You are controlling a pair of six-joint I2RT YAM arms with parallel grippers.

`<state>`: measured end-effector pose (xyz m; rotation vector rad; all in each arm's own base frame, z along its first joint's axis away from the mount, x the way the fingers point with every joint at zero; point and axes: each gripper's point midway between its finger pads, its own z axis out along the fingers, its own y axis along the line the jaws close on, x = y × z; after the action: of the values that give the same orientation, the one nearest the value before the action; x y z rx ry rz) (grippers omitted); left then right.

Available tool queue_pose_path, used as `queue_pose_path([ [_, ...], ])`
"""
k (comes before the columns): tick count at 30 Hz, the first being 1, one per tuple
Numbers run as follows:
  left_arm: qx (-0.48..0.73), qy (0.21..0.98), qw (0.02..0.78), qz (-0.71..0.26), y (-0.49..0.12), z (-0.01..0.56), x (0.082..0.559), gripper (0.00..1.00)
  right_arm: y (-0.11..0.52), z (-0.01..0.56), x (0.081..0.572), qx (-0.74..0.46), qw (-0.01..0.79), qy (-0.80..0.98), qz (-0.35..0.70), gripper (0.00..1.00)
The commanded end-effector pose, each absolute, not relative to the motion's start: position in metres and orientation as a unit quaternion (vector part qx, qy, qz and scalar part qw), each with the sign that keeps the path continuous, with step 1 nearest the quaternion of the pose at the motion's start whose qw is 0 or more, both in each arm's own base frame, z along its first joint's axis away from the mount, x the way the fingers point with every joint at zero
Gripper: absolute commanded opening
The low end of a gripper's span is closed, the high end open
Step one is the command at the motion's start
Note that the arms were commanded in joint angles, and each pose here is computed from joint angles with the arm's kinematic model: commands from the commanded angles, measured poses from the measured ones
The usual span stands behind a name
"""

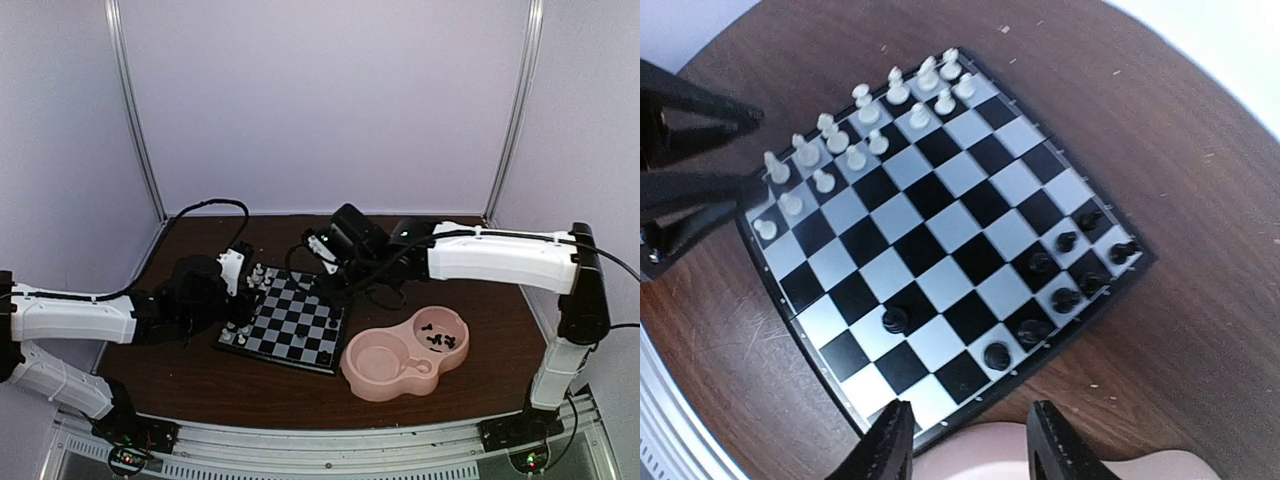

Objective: Set up the chess pieces on the board
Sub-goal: Place the bishop on the chessboard, then move the bishop to f8.

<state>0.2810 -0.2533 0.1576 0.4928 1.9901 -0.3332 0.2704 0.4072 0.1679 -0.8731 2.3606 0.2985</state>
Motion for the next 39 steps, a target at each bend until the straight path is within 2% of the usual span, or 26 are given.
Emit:
queue_pose_path([
  [1,0.250,0.820,0.480,-0.183,-0.286,0.156,0.277,0.46,0.368,0.195,0.296,-0.283,0.425,0.858,0.060,0.42],
  [5,0.280,0.833,0.450,-0.160,-0.302,0.143,0.277,0.49,0.326,0.185,0.311,-0.226,0.484,0.845,-0.003,0.40],
  [10,0.313,0.836,0.427,-0.144,-0.318,0.133,0.270,0.50,0.316,0.179,0.311,-0.208,0.497,0.842,0.008,0.40],
  [14,0.312,0.856,0.395,-0.119,-0.321,0.125,0.269,0.42,0.292,0.175,0.317,-0.175,0.498,0.848,-0.036,0.40],
  [26,0.307,0.899,0.302,-0.081,-0.332,0.089,0.272,0.41,0.266,0.165,0.326,-0.123,0.481,0.868,-0.019,0.40],
  [33,0.317,0.907,0.266,-0.079,-0.343,0.067,0.271,0.29,0.259,0.173,0.325,-0.114,0.488,0.865,-0.012,0.40],
  [39,0.319,0.907,0.264,-0.082,-0.345,0.067,0.271,0.29,0.258,0.173,0.326,-0.113,0.486,0.866,-0.008,0.40],
])
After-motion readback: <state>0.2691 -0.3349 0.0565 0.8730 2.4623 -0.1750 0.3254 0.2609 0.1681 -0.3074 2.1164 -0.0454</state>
